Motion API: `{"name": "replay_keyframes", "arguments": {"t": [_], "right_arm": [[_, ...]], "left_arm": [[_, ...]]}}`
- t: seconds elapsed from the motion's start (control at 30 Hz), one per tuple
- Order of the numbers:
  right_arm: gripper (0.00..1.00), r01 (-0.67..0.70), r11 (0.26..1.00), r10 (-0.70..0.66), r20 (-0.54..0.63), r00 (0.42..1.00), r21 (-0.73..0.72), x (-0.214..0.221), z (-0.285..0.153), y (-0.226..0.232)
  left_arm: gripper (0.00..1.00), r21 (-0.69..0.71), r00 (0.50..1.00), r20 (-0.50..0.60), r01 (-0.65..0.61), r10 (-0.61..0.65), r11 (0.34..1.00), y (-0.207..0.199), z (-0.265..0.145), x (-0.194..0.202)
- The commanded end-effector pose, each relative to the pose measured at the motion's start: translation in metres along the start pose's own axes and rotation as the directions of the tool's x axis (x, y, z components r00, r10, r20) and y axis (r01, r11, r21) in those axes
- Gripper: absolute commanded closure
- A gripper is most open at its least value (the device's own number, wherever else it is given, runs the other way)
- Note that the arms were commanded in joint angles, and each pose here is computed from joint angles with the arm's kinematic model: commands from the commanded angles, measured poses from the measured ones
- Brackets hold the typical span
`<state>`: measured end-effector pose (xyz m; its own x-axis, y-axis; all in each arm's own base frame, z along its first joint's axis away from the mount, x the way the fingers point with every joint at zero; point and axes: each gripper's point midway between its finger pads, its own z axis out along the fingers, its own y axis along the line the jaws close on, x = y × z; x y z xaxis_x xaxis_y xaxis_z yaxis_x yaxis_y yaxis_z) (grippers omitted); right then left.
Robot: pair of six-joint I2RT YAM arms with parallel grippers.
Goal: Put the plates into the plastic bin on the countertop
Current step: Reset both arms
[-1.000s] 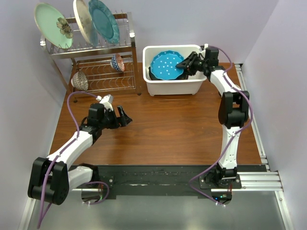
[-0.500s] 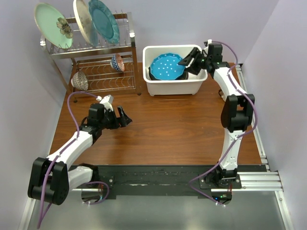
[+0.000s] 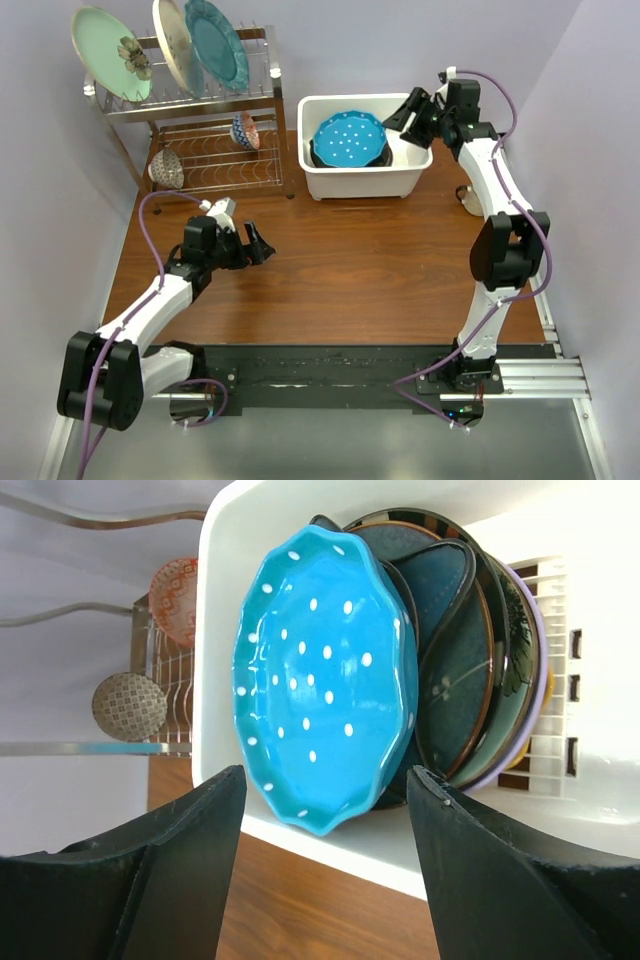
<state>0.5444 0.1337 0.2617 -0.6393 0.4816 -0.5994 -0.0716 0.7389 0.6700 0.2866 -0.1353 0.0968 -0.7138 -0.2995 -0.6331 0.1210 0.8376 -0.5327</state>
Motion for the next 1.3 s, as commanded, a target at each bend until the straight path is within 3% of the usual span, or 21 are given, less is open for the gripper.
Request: {"name": "replay_keyframes", "arguments": {"t": [0.0, 0.83, 1.1, 1.27], "right_arm": [[0.29, 0.103, 0.994, -0.104, 0.070, 0.992, 0.024, -0.017, -0.037, 0.017], [0.04, 0.237, 0.947, -0.260, 0.082, 0.962, 0.219, 0.045, -0.148, -0.013], [0.01, 0.236, 0.925, -0.263, 0.054, 0.963, 0.299, 0.088, -0.163, -0.052], [0.01, 0.236, 0.895, -0.246, -0.024, 0.969, 0.379, 0.132, -0.166, -0.095]], "left_arm": [[0.00, -0.034, 0.998, 0.053, -0.028, 0.030, 0.999, 0.003, -0.005, -0.017], [0.00, -0.197, 0.981, 0.155, -0.083, 0.114, 0.977, 0.009, -0.024, -0.043], [0.00, -0.249, 0.978, 0.150, -0.107, 0.148, 0.963, 0.007, -0.022, -0.043], [0.00, -0.260, 0.974, 0.161, -0.116, 0.161, 0.959, 0.003, -0.021, -0.048]]}}
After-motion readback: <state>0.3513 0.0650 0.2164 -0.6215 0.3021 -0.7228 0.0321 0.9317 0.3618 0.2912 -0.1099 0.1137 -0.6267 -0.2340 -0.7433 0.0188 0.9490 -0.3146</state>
